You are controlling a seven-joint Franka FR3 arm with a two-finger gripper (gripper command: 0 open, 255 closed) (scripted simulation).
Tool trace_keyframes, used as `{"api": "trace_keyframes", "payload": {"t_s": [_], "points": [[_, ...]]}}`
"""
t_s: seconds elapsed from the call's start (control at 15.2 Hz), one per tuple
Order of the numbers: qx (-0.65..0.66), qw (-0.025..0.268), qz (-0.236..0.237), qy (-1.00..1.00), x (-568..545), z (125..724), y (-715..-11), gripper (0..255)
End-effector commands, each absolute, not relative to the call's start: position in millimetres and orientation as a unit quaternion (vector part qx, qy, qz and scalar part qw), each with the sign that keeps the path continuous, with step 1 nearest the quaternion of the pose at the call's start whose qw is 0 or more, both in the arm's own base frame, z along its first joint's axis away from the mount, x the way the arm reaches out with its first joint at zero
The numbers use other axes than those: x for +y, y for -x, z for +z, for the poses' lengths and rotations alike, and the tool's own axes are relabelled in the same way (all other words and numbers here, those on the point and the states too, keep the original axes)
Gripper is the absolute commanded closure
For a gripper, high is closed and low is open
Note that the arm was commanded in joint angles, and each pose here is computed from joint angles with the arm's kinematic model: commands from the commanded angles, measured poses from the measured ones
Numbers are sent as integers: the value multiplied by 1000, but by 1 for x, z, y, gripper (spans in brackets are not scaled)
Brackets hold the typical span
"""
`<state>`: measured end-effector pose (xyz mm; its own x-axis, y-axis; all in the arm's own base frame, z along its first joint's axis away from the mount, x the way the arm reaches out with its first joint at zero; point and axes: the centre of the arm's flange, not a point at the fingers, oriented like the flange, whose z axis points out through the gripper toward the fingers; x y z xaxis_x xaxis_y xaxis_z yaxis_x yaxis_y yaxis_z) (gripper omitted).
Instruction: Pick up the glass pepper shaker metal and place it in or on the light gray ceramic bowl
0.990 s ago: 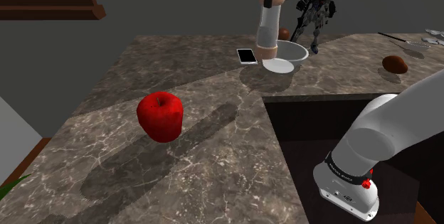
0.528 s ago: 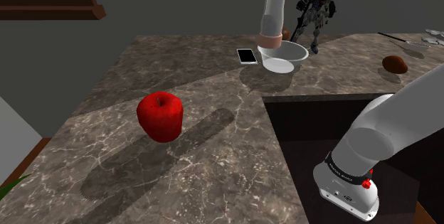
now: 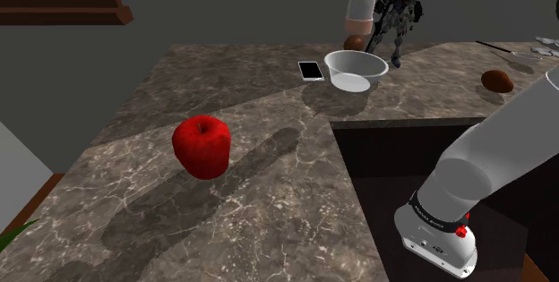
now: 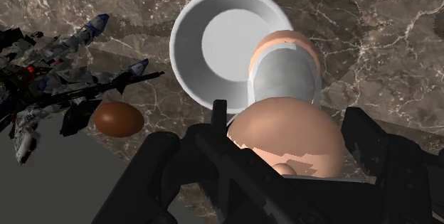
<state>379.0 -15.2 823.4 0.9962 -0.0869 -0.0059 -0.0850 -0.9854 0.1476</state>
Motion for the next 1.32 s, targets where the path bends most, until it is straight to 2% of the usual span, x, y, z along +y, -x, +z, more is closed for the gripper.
{"api": "trace_keyframes", "payload": {"t_s": [0.0,0.26,1.25], "points": [[-42,74,-6,-996,-39,832,-379,255],[-42,74,-6,-996,-88,851,-385,255],[-42,74,-6,-996,-88,772,-385,255]]}}
